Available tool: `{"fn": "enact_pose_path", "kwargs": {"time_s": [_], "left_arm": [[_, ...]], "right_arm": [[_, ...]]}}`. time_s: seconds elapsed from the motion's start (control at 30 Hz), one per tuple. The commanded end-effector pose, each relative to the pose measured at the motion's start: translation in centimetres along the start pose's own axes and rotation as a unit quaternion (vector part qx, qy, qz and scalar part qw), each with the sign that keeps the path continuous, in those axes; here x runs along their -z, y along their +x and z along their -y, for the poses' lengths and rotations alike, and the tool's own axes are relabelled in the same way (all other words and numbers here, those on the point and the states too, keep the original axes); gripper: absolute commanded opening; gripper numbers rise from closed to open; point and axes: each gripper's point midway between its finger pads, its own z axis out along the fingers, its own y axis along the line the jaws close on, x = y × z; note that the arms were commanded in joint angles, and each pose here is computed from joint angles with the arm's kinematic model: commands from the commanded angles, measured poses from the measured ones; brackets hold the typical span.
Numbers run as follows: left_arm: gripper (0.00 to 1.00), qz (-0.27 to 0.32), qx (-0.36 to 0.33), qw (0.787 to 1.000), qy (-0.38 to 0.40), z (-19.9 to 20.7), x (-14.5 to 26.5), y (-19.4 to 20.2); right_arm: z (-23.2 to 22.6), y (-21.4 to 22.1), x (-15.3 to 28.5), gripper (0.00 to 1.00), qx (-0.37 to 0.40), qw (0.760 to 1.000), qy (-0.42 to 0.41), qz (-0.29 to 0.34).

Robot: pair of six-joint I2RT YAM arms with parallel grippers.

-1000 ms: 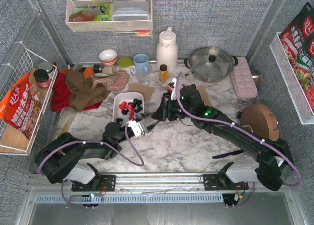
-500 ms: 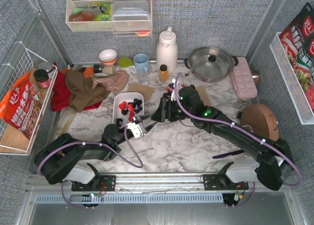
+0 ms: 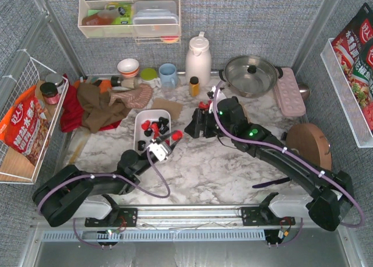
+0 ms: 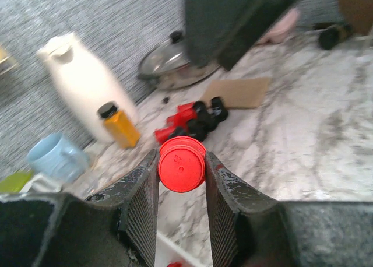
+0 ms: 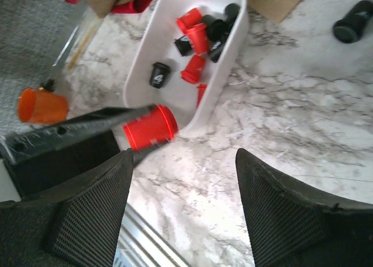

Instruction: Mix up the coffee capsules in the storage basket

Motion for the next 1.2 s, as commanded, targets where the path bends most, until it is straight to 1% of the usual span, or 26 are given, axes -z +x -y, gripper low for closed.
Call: {"fn": "enact_pose_path", "kwargs": {"time_s": [0.0,0.07,0.13,0.27,0.37,0.53,0.63,0.7,0.77,0.8,0.83,0.97,1.17], "left_arm": [[0.27,-0.100,0.005,0.989,-0.112,-4.7,0.6,3.3],[0.27,-0.152,0.039,0.976,-0.149,-6.6,1.1,5.4],[0.27,-0.194,0.081,0.959,-0.189,-8.2,1.9,7.4],[0.29,-0.236,0.157,0.928,-0.243,-10.2,3.1,10.3],[0.33,-0.251,0.176,0.916,-0.257,-10.8,3.1,11.6],[0.51,-0.257,0.191,0.900,-0.295,-13.3,2.5,12.7],[0.65,-0.255,0.200,0.888,-0.327,-15.0,2.6,12.8],[0.76,-0.248,0.196,0.888,-0.334,-15.5,2.5,12.1],[0.89,-0.240,0.192,0.891,-0.334,-15.7,2.5,11.4],[0.98,-0.235,0.191,0.893,-0.333,-15.8,2.6,10.9],[0.99,-0.232,0.191,0.894,-0.332,-15.7,2.7,10.4],[0.99,-0.220,0.191,0.900,-0.324,-15.4,3.6,8.4],[0.99,-0.196,0.182,0.911,-0.315,-14.9,5.0,6.1]], "right_arm": [[3.2,-1.0,0.4,0.75,0.046,0.995,0.085,0.015],[5.0,-1.0,0.4,0.75,0.067,0.989,0.128,0.011],[7.0,-1.1,0.3,0.75,0.083,0.982,0.171,0.009],[10.5,-0.7,-0.5,0.75,0.092,0.969,0.228,-0.006],[12.5,-0.6,-1.6,0.74,0.092,0.964,0.249,-0.017],[14.9,-0.9,-4.7,0.70,0.104,0.959,0.261,-0.029],[15.9,-1.1,-6.9,0.68,0.104,0.957,0.267,-0.043],[16.4,-1.0,-8.5,0.67,0.101,0.957,0.268,-0.049],[16.6,-1.4,-10.2,0.66,0.093,0.958,0.268,-0.048],[16.8,-1.5,-11.0,0.66,0.088,0.958,0.269,-0.048],[17.1,-1.5,-11.7,0.66,0.082,0.957,0.274,-0.048],[18.5,-1.6,-14.2,0.64,0.064,0.951,0.298,-0.045],[20.2,-0.6,-17.1,0.61,0.049,0.944,0.319,-0.066]]}}
